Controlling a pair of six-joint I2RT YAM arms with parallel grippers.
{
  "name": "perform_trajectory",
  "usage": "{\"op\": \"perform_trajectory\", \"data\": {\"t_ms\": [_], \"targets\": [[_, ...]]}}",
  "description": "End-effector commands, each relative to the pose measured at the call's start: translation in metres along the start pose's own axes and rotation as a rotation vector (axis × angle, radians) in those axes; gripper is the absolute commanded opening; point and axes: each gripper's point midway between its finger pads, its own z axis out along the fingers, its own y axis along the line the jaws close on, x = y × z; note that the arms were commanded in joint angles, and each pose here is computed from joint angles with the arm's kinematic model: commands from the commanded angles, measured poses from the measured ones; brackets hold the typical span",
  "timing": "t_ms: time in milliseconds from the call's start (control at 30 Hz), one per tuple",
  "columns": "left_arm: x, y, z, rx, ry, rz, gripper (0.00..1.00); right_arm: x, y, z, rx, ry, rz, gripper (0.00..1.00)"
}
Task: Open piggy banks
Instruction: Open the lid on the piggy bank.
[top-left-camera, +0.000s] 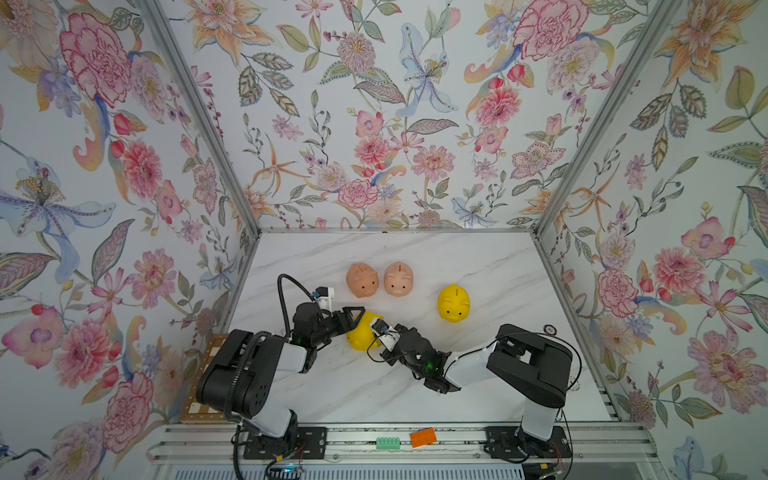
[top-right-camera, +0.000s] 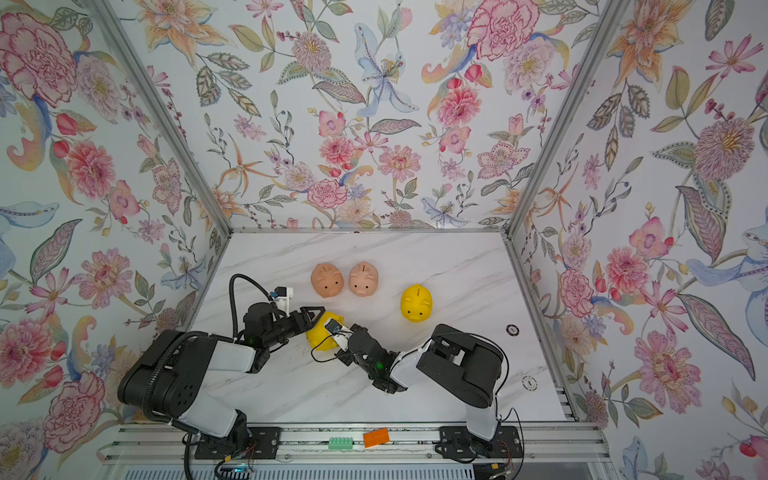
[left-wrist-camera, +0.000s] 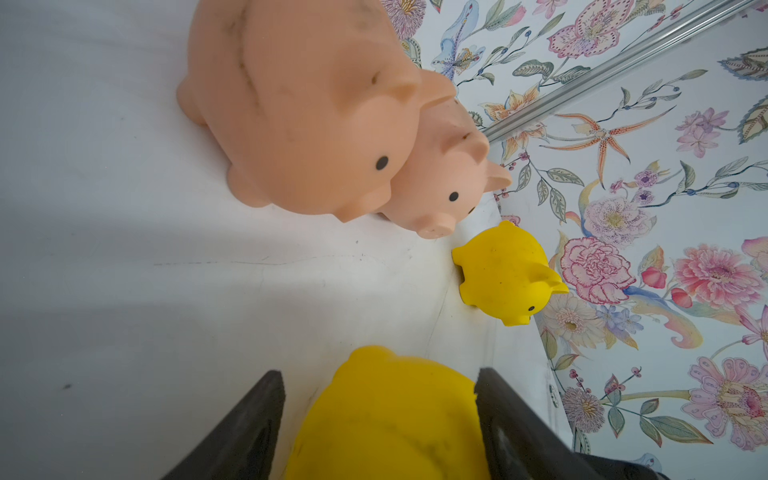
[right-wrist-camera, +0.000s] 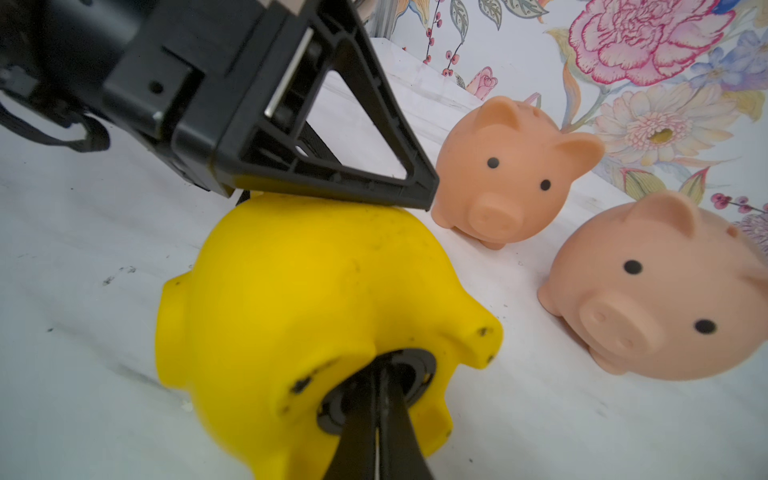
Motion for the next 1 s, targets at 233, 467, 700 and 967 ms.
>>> {"op": "perform_trajectory", "data": {"t_ms": [233, 467, 700, 967], "targets": [[0.103, 0.052, -0.019, -0.181, 0.326, -0.143, 0.75, -0.030, 0.017, 0.004, -0.086, -0.104, -0.068, 0.00], [0.102, 0.053, -0.019, -0.184, 0.325, -0.143, 0.75, -0.017, 0.018, -0.004, -0.077, -0.066, -0.190, 0.00], [0.103, 0.055, -0.019, -0.189, 0.328, -0.147, 0.75, -0.008, 0.017, -0.005, -0.059, -0.029, -0.313, 0.00], [0.104, 0.056, -0.019, -0.195, 0.329, -0.146, 0.75, -0.003, 0.014, -0.007, 0.035, -0.013, -0.467, 0.00]]}}
